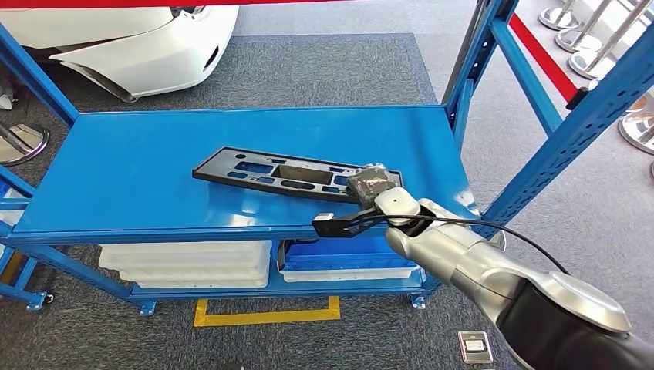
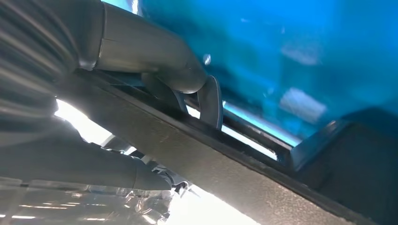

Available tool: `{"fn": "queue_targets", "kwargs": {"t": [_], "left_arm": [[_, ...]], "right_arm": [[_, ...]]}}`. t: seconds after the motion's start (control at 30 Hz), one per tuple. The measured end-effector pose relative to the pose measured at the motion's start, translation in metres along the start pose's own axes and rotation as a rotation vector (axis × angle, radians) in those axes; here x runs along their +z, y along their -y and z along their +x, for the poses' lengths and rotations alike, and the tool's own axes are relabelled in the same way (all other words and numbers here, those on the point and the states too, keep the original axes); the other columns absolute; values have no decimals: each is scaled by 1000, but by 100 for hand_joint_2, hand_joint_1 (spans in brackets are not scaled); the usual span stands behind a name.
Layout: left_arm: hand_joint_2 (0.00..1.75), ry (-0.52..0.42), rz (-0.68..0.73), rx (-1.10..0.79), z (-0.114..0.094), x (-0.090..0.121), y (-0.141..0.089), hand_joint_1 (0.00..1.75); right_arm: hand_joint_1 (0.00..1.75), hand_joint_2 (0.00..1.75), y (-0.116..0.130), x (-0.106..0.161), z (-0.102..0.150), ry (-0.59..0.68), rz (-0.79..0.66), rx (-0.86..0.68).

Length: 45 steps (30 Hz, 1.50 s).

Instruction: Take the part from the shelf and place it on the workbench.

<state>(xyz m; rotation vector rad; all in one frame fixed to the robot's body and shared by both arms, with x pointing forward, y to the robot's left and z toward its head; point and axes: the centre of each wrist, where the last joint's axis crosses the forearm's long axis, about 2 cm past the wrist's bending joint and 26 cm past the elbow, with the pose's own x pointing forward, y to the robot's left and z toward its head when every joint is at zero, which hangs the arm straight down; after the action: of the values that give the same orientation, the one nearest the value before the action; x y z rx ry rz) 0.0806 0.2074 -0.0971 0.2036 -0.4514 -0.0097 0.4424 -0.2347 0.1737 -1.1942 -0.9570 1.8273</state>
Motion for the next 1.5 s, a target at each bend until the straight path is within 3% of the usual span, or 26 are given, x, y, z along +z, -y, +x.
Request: {"fn": "queue_targets", "kwargs": {"t": [0.27,0.4,0.53,0.6,1.07,1.2,1.5], "left_arm": [[0,11,4,5,-1,0,0,0],[0,53,35,17,-1,0,-1,0],[0,87,84,44,-4,1,-2,0],[0,88,100,55,-6,2,-2,0],[0,66,137,85,-11,3,-3,0],[175,70,144,83,-11,3,-3,0],[175,69,151,81,-11,3,-3,0]], "right_arm": [[175,175,-8,2,4,31,-32,-43],[175,175,-10,5,12,148,-167,-388],[175,175,-2,19,41,307,-328,-808],[175,175,6,30,56,363,-406,-937],[175,175,55,92,85,658,-721,-1238],[175,175,57,108,91,708,-740,-1286],[175,175,58,128,102,803,-742,-1330]]}}
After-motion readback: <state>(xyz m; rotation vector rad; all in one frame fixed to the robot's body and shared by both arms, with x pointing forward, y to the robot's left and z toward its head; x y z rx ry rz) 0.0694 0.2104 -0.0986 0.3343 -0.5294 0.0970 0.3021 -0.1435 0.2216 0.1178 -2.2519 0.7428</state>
